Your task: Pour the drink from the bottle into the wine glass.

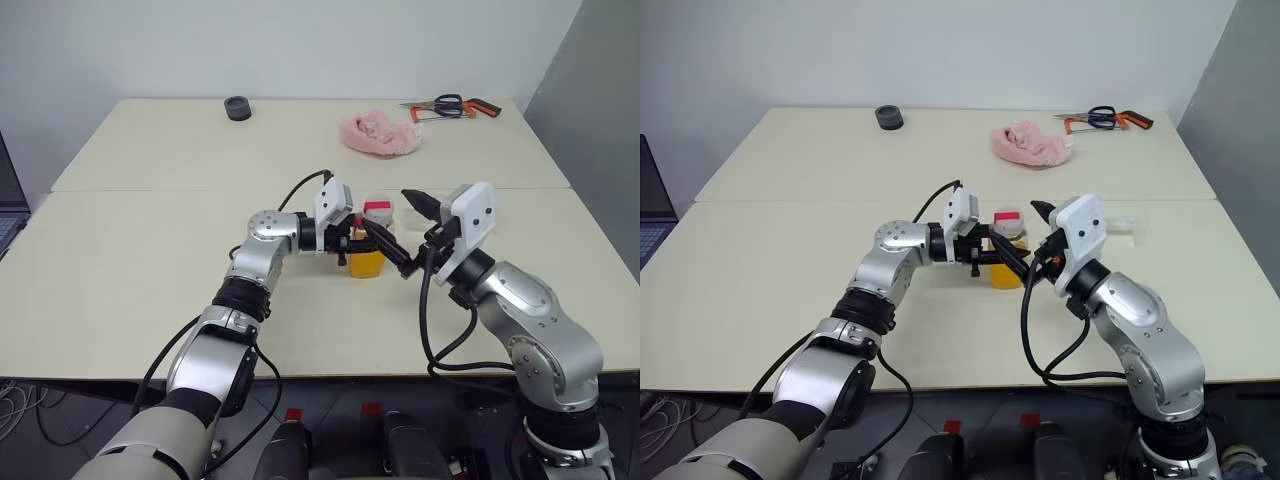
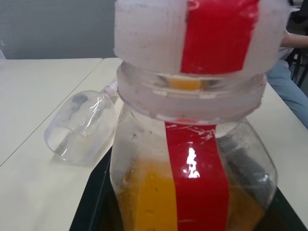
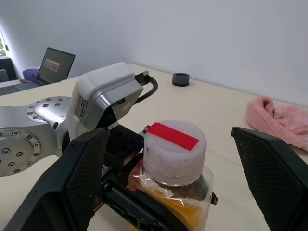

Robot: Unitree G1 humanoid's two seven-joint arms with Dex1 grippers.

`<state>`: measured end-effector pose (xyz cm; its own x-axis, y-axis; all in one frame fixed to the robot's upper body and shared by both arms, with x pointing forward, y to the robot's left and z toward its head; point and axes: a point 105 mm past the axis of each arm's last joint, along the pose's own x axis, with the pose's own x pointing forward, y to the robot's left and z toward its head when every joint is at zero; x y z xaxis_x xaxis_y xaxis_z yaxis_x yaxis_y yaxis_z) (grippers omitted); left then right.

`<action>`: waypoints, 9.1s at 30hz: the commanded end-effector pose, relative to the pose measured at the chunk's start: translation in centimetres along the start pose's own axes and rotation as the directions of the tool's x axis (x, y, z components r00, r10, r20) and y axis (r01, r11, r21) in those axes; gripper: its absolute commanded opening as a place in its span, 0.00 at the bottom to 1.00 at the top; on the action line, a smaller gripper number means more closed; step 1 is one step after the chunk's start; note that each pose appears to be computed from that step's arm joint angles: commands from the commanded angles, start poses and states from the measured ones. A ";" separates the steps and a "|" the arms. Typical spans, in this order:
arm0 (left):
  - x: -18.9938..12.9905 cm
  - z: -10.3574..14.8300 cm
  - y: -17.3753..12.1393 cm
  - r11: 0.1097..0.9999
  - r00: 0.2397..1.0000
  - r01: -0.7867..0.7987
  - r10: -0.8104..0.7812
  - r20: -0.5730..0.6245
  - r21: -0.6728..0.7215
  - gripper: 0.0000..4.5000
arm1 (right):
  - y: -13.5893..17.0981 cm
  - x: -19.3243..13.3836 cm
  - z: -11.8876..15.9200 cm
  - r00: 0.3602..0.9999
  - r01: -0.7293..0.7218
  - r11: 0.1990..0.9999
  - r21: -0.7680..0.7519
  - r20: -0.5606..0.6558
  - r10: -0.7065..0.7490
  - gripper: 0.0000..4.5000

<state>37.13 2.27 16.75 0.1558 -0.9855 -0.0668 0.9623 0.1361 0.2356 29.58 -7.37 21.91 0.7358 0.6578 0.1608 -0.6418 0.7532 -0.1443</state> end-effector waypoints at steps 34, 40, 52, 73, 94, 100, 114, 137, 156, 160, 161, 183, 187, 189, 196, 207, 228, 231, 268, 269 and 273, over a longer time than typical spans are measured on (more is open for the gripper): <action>0.0 1.8 0.1 0.998 0.999 -0.001 -0.002 0.051 0.060 0.38 | -0.5 1.3 0.5 0.999 -0.036 0.999 -0.007 0.016 0.036 0.89; -0.1 1.7 0.0 0.998 0.999 -0.001 -0.002 0.050 0.059 0.38 | -0.3 1.5 0.4 0.999 -0.044 0.999 -0.011 0.015 0.045 0.89; -0.1 1.8 0.0 0.998 0.998 -0.001 -0.003 0.055 0.060 0.38 | -0.1 1.5 0.7 0.997 -0.036 0.987 0.156 0.075 0.025 0.89; 0.0 1.9 0.0 0.998 0.999 0.001 -0.005 0.053 0.060 0.38 | -0.3 1.7 -0.3 0.999 0.010 1.000 0.003 0.036 -0.010 0.72; -0.1 1.8 0.0 0.998 0.999 -0.002 -0.001 0.054 0.057 0.37 | -0.6 0.7 0.3 0.994 0.007 0.995 0.100 0.104 -0.018 0.41; -0.1 1.9 0.1 0.998 0.999 -0.003 -0.001 0.054 0.060 0.37 | -1.7 0.1 1.0 0.989 0.073 0.997 0.008 0.131 -0.073 0.41; -0.3 2.5 0.3 0.998 0.997 -0.018 0.013 0.072 0.067 0.37 | -5.2 -4.3 0.5 0.966 0.251 0.964 -0.084 0.092 -0.244 0.38; -1.1 2.5 1.2 0.995 0.993 -0.085 0.080 0.085 0.058 0.37 | -8.7 -12.4 -12.2 0.821 0.499 0.866 -0.038 -0.300 -0.486 1.00; -14.9 1.4 11.0 0.600 0.599 -0.800 0.800 0.046 -0.005 0.37 | 1.7 2.6 -3.9 0.973 -0.175 0.984 -0.018 -0.153 0.170 1.00; -17.1 0.6 11.6 0.509 0.509 -0.860 0.861 0.016 -0.028 0.37 | 3.2 5.1 -3.8 0.957 -0.239 0.971 -0.011 -0.169 0.234 1.00; -17.3 0.5 11.7 0.495 0.495 -0.868 0.869 0.009 -0.025 0.37 | 3.5 5.5 -3.8 0.954 -0.251 0.968 -0.010 -0.174 0.245 1.00; -19.2 -3.5 10.9 0.352 0.359 -0.932 0.930 -0.078 -0.083 0.96 | 3.3 7.2 -3.5 0.959 -0.232 0.972 -0.026 -0.172 0.224 1.00; -19.3 -3.4 10.8 0.359 0.363 -0.931 0.929 -0.069 -0.064 0.99 | 3.4 7.1 -3.5 0.960 -0.228 0.973 -0.021 -0.170 0.222 1.00; -19.4 -3.4 10.7 0.362 0.365 -0.931 0.929 -0.067 -0.051 0.99 | 3.4 7.0 -3.5 0.961 -0.226 0.974 -0.020 -0.169 0.220 1.00; -19.9 -3.8 10.0 0.361 0.360 -0.933 0.931 -0.057 -0.001 0.99 | 3.3 6.3 -3.8 0.962 -0.211 0.978 0.001 -0.178 0.208 1.00; -20.2 -4.9 8.1 0.369 0.369 -0.929 0.928 -0.055 0.006 0.99 | 3.1 4.5 -4.4 0.959 -0.197 0.980 0.023 -0.203 0.197 1.00; -18.9 -4.7 0.0 0.673 0.657 -0.737 0.735 -0.165 0.064 0.99 | -2.7 -4.0 -6.4 0.938 0.033 0.984 -0.175 -0.335 -0.090 1.00; -15.6 -3.7 -1.7 0.798 0.786 -0.602 0.598 -0.158 0.031 0.99 | -4.5 -5.0 -5.6 0.932 0.077 0.955 -0.286 -0.319 -0.170 1.00; -7.4 -1.1 -3.0 0.991 0.981 -0.134 0.133 -0.142 0.003 1.00 | -20.5 -0.4 -12.5 0.740 -0.305 0.205 -0.930 -0.367 -0.564 0.92; -7.5 -1.1 -3.0 0.990 0.980 -0.138 0.137 -0.142 0.004 1.00 | -20.5 -0.4 -12.6 0.739 -0.302 0.214 -0.929 -0.370 -0.563 0.86; -7.7 -1.2 -3.0 0.989 0.978 -0.149 0.148 -0.144 0.003 1.00 | -20.3 -0.5 -13.0 0.739 -0.296 0.231 -0.927 -0.375 -0.559 0.55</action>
<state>33.40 9.63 14.15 0.3230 -0.9256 -0.1972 0.9373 0.2840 0.2020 44.95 -22.99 11.62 0.9816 0.0586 -0.1819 -0.1805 -0.0276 -0.9832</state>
